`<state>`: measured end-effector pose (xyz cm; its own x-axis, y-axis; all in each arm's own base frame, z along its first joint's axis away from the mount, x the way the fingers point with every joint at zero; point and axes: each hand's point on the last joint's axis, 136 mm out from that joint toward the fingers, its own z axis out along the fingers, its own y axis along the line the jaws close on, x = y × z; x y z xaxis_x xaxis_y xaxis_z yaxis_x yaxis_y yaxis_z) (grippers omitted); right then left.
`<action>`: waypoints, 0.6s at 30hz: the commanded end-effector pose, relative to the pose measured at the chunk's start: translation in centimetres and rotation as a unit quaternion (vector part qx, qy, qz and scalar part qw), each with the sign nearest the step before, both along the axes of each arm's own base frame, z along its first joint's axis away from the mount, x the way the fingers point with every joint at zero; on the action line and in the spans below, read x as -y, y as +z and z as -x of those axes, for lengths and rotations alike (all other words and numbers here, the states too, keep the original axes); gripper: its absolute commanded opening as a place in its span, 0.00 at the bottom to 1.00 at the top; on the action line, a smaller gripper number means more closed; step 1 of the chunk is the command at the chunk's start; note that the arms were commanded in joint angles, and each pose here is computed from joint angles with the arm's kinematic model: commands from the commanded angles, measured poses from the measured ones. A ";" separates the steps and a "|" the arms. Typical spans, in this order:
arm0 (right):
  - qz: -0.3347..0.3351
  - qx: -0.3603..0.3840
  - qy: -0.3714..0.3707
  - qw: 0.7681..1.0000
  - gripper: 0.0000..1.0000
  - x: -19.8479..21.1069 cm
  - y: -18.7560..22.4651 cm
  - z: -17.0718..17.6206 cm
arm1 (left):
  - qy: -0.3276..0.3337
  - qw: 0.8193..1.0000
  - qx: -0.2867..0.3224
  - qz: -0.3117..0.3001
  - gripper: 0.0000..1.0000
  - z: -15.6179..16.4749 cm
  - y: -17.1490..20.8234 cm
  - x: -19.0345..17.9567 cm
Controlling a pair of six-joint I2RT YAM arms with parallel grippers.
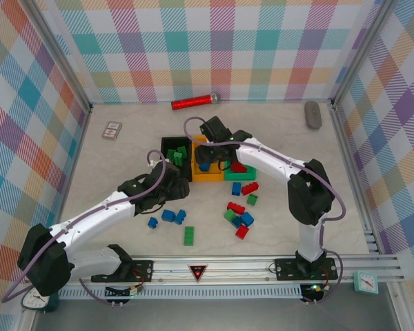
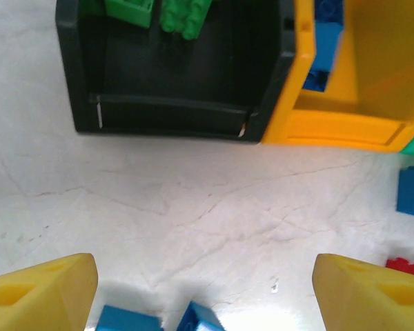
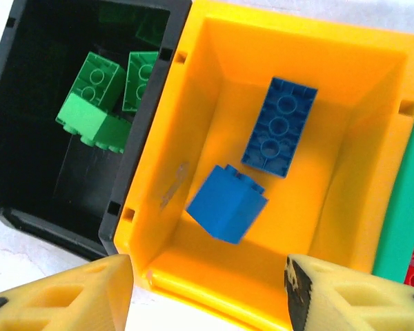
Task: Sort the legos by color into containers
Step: Place the lego in the container, then move the lego to the bottom-center of the table.
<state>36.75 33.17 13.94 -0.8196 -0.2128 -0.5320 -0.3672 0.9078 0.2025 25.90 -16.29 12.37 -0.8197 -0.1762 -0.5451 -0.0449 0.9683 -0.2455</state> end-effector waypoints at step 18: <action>0.007 -0.070 0.068 0.995 0.62 6.2 -3.6 13.5 | -0.017 0.999 -0.031 -0.024 0.81 0.9 -2.7 -0.6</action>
<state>25.18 27.23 11.23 -0.8484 -0.2874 -0.4445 -0.4221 0.8740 0.2406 24.85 -15.82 9.95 -0.8583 -0.1350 -0.4950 -0.0390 0.9791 -0.1994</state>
